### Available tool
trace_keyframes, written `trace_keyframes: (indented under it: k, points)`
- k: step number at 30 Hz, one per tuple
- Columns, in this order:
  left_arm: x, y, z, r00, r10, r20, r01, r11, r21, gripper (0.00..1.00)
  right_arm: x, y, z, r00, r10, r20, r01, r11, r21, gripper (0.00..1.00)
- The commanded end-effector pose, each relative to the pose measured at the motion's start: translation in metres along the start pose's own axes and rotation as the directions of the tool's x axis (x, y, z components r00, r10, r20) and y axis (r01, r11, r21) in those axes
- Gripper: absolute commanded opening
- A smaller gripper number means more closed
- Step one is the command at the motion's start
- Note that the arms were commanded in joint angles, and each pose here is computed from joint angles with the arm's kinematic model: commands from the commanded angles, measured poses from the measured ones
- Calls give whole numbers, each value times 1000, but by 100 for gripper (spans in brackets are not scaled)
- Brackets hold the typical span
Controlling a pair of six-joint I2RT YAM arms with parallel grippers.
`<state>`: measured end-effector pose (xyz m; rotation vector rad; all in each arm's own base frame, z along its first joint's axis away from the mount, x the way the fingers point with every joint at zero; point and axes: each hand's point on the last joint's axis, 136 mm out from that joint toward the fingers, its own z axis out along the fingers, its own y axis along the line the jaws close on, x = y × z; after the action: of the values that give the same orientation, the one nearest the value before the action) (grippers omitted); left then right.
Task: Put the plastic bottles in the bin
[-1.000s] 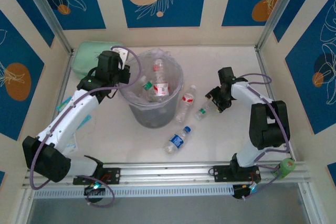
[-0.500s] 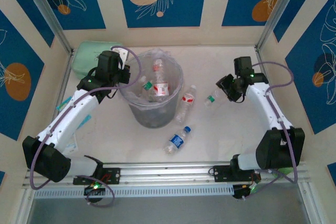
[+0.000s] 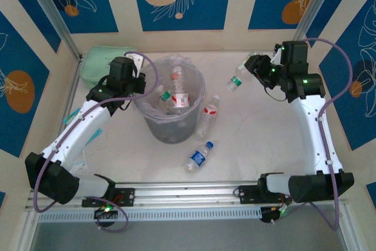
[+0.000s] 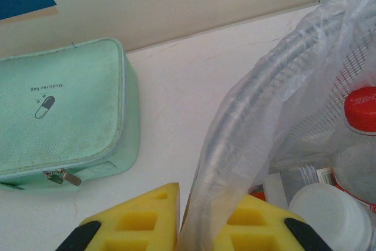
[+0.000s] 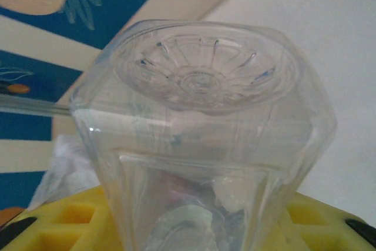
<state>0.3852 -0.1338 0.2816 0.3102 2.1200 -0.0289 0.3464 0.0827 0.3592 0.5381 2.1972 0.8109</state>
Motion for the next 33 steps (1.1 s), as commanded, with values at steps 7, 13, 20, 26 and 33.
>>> trace_keyframes:
  k: [7,13,20,26,33]
  points:
    - [49,-15,18,985,62,-162,-58,998,33,0,28,99,-14,952,-305,-4,297,928,-226,6]
    - [47,-15,16,986,60,-155,-55,998,36,0,65,135,-2,877,-481,-17,461,850,-254,1]
    - [45,-15,13,987,59,-147,-54,998,35,0,101,146,31,806,-580,-114,553,808,-201,0]
    - [44,-15,12,988,60,-142,-55,998,35,0,134,131,62,733,-625,-269,616,778,-126,0]
    - [44,-15,12,988,60,-142,-55,998,37,0,164,105,89,696,-594,-404,632,773,-48,0]
